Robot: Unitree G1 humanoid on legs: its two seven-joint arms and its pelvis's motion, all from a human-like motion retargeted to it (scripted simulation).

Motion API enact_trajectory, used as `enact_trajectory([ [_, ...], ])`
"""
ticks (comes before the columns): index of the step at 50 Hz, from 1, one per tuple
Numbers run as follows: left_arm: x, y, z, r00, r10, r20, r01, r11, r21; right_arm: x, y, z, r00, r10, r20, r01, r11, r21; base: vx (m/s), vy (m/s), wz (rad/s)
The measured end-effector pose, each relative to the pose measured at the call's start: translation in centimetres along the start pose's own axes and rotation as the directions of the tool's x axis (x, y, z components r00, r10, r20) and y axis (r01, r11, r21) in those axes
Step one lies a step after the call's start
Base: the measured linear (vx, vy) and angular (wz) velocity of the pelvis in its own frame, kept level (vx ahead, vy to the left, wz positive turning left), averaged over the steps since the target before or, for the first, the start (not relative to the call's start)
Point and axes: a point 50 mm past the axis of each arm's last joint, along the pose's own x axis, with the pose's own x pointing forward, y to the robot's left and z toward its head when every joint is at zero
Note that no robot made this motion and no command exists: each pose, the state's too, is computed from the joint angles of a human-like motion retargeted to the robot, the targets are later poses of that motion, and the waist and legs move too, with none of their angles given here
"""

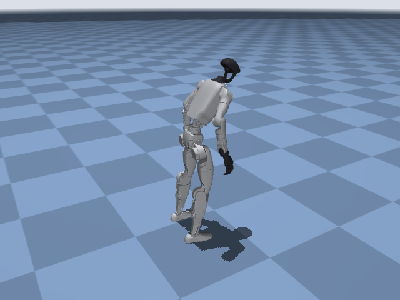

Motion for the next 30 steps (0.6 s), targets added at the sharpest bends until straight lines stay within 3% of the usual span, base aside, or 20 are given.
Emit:
enact_trajectory([
  [7, 1.6, 1.1, 6.6, 0.976, -0.050, 0.210, 0.008, 0.981, 0.194, 1.3, -0.1, 4.4, 0.988, 0.083, 0.131, -0.065, 0.989, -0.133, -0.07, -0.01, 0.48],
  [12, 2.2, 2.8, 8.0, 0.961, -0.026, 0.275, -0.081, 0.925, 0.370, 2.5, -1.4, 5.8, 0.987, 0.038, 0.157, -0.002, 0.974, -0.225, 0.34, -0.02, 0.02],
  [15, 0.4, 3.1, 4.7, 0.964, 0.004, 0.266, -0.088, 0.947, 0.308, 0.7, -2.5, 4.2, 0.976, -0.030, 0.216, 0.067, 0.984, -0.167, 0.98, 0.00, 0.00],
  [18, -2.5, 3.3, 0.6, 0.977, -0.030, 0.210, -0.015, 0.978, 0.209, -2.3, -4.2, 1.7, 0.975, 0.014, 0.221, 0.011, 0.993, -0.114, 1.22, 0.04, 0.15],
  [21, -5.3, 2.3, -3.7, 0.993, -0.072, 0.093, 0.056, 0.984, 0.169, -4.5, -5.3, -2.1, 0.992, 0.056, 0.109, -0.044, 0.993, -0.110, 1.18, 0.06, -0.09],
  [25, -7.8, 0.8, -8.2, 0.996, -0.008, -0.092, 0.014, 0.998, 0.068, -5.2, -5.6, -6.6, 0.996, -0.011, -0.085, -0.005, 0.982, -0.188, 0.95, 0.06, -0.30],
  [30, -8.1, 1.0, -11.3, 0.971, -0.009, -0.237, 0.012, 1.000, 0.014, -4.1, -5.3, -8.1, 0.985, -0.012, -0.171, -0.037, 0.961, -0.276, 0.77, 0.07, -0.11],
])
